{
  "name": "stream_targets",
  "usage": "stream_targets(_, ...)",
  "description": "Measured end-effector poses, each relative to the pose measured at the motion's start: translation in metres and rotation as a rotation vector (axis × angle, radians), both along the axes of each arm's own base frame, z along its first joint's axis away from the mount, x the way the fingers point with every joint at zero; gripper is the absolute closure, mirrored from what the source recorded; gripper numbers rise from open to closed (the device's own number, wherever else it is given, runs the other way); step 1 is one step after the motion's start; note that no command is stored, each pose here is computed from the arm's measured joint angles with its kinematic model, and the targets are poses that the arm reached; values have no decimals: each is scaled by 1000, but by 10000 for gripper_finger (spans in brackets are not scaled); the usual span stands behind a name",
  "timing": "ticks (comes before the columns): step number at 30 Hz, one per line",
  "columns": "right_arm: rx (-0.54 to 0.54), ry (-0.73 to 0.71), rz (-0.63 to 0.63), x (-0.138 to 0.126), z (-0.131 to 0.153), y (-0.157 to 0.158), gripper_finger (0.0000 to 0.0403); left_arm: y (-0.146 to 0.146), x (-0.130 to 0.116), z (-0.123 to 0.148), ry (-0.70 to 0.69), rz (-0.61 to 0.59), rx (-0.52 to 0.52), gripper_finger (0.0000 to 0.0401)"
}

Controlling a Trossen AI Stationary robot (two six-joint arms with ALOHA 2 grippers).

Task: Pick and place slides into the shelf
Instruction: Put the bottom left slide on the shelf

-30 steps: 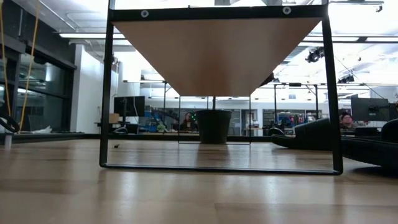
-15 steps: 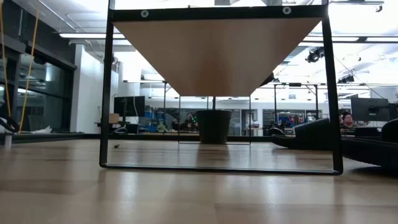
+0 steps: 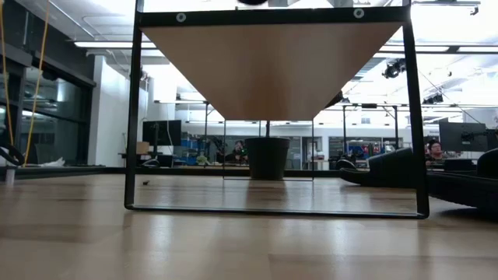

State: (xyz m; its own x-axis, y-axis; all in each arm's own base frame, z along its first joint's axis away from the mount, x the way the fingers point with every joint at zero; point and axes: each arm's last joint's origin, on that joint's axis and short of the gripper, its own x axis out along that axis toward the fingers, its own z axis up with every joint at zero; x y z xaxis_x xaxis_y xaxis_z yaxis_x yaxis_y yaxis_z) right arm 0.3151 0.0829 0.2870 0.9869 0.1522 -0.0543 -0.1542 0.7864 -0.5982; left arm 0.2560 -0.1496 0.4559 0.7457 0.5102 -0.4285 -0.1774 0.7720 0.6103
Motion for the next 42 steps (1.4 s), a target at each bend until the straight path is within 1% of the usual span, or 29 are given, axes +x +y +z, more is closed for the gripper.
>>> stream_targets(3,-1,2,-72,-2,2,-3,331,10,-15,7,-1,10,-71,190)
stream_targets(6,-11,28,-145,-6,3,-6,331,19,-29,13,1,23,-100,201)
stream_targets(12,-41,80,-203,-22,11,-2,331,38,-56,25,-32,67,-163,223)
stream_targets(16,-121,135,-260,-28,6,6,333,49,-71,31,-79,83,-213,237)
stream_targets(19,-199,169,-258,-32,2,12,343,55,-79,31,-93,93,-240,245)
stream_targets(25,-227,182,-213,-34,1,18,364,63,-91,19,-83,116,-248,258)
stream_targets(28,-228,192,-183,-34,-1,19,363,65,-94,8,-62,130,-239,263)
stream_targets(34,-231,251,-190,-35,-6,16,354,69,-100,-16,-32,171,-235,263)
stream_targets(39,-274,286,-207,-36,-10,15,354,74,-106,-29,-38,205,-256,263)
stream_targets(42,-271,303,-214,-36,-11,11,353,75,-108,-34,-46,221,-270,263)
